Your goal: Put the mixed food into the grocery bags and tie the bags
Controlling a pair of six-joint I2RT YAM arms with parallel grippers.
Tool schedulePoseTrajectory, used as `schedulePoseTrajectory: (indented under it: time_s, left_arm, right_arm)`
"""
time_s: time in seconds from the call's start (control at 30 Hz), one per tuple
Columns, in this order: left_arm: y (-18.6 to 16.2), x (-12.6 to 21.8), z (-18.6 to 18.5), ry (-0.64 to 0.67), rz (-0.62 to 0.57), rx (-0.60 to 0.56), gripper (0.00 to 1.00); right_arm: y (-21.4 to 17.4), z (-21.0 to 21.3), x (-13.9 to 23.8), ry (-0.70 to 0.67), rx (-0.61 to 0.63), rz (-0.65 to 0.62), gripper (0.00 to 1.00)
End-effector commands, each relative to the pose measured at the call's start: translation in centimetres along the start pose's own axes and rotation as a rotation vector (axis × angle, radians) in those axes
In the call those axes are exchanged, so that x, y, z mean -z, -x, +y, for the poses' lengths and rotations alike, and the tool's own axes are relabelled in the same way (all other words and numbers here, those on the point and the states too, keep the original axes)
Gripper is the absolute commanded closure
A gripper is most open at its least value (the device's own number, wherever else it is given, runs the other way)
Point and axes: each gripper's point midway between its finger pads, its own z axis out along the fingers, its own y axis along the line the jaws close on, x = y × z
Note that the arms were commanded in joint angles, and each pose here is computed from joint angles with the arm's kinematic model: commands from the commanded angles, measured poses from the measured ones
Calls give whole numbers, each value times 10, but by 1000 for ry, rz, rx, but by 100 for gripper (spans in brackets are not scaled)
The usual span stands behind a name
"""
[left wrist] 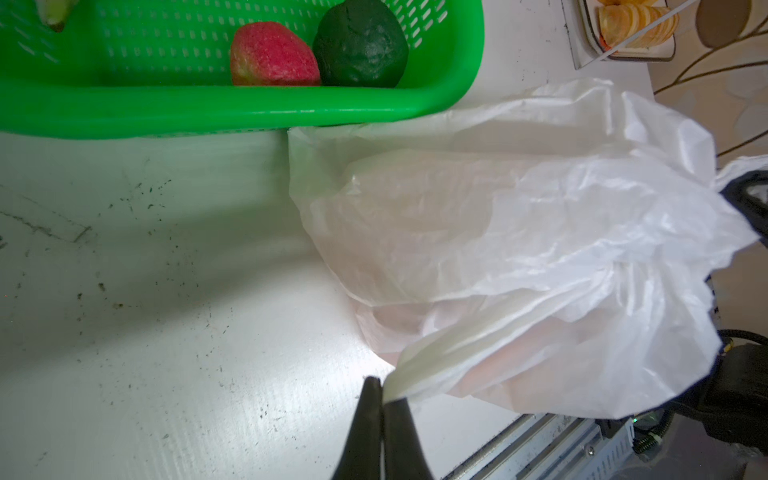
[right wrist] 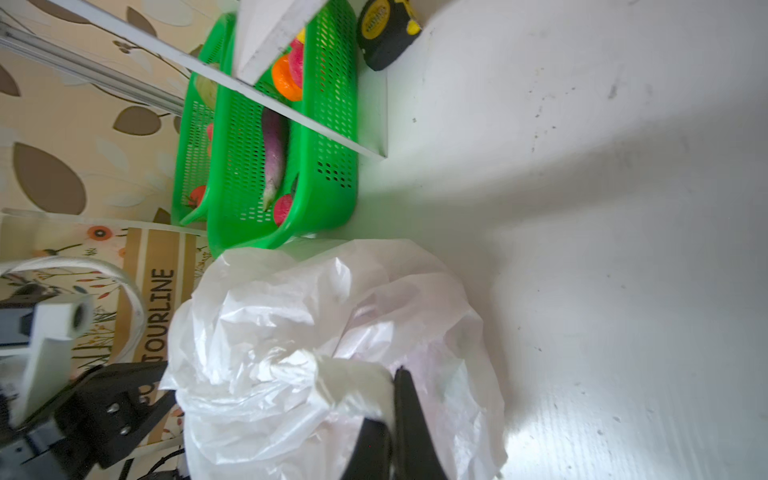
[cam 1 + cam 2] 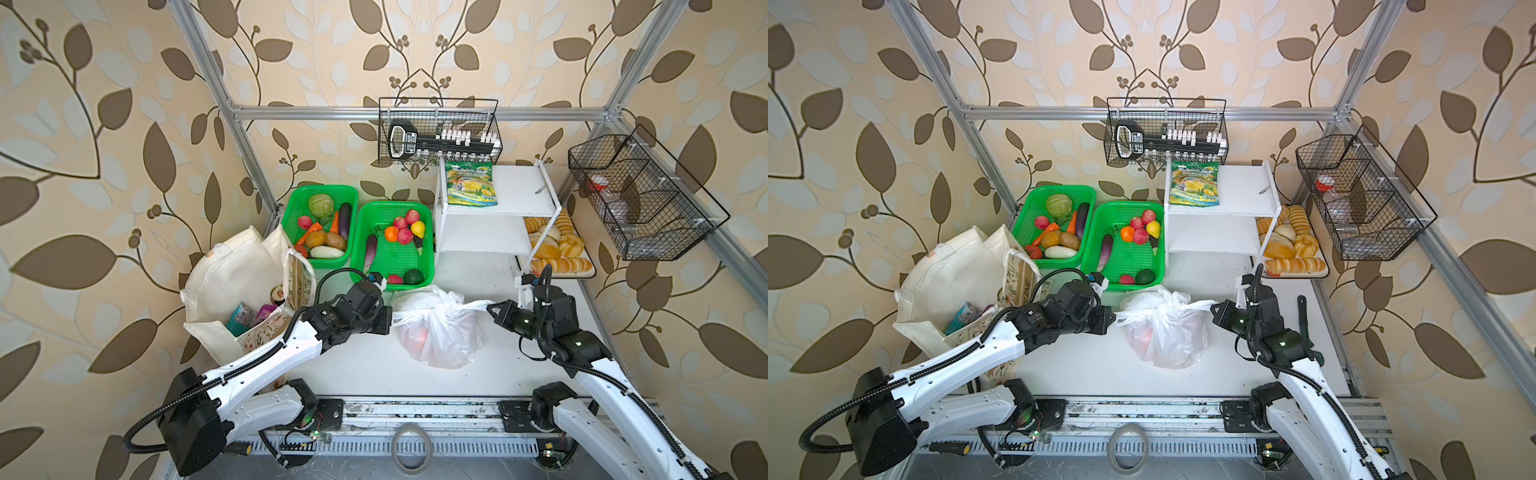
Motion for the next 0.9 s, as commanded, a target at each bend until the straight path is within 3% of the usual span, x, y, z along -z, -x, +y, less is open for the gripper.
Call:
schedulePoseTrajectory:
  time_s: [0.0, 0.1, 0.2, 0.27, 0.37, 0.47, 0.73, 0.87]
  left_arm:
    - [-1, 6, -8, -74, 10, 1, 100]
    - [3, 5, -31, -174, 34, -6, 100]
    - [5, 3, -38, -197, 61, -15, 100]
    - [6, 3, -41, -204, 65, -21, 100]
    - [7, 4, -43, -211, 67, -31, 100]
    - [6, 7, -44, -214, 72, -47, 98]
    - [2, 7, -47, -241, 89, -62, 45]
    - [-1, 1, -50, -252, 122, -87, 32]
  right_arm:
    - [15, 42, 8, 215, -13, -35, 78]
    - [10, 61, 15, 313, -45, 15, 55]
    - [8, 64, 20, 337, -69, 11, 39]
    - [9, 67, 22, 363, -74, -6, 33]
    - [11, 47, 12, 280, -129, -37, 27]
    - [13, 37, 1, 261, -187, -55, 26]
    - [14, 48, -21, 310, -240, -30, 25]
    - [8, 44, -31, 301, -283, -17, 24]
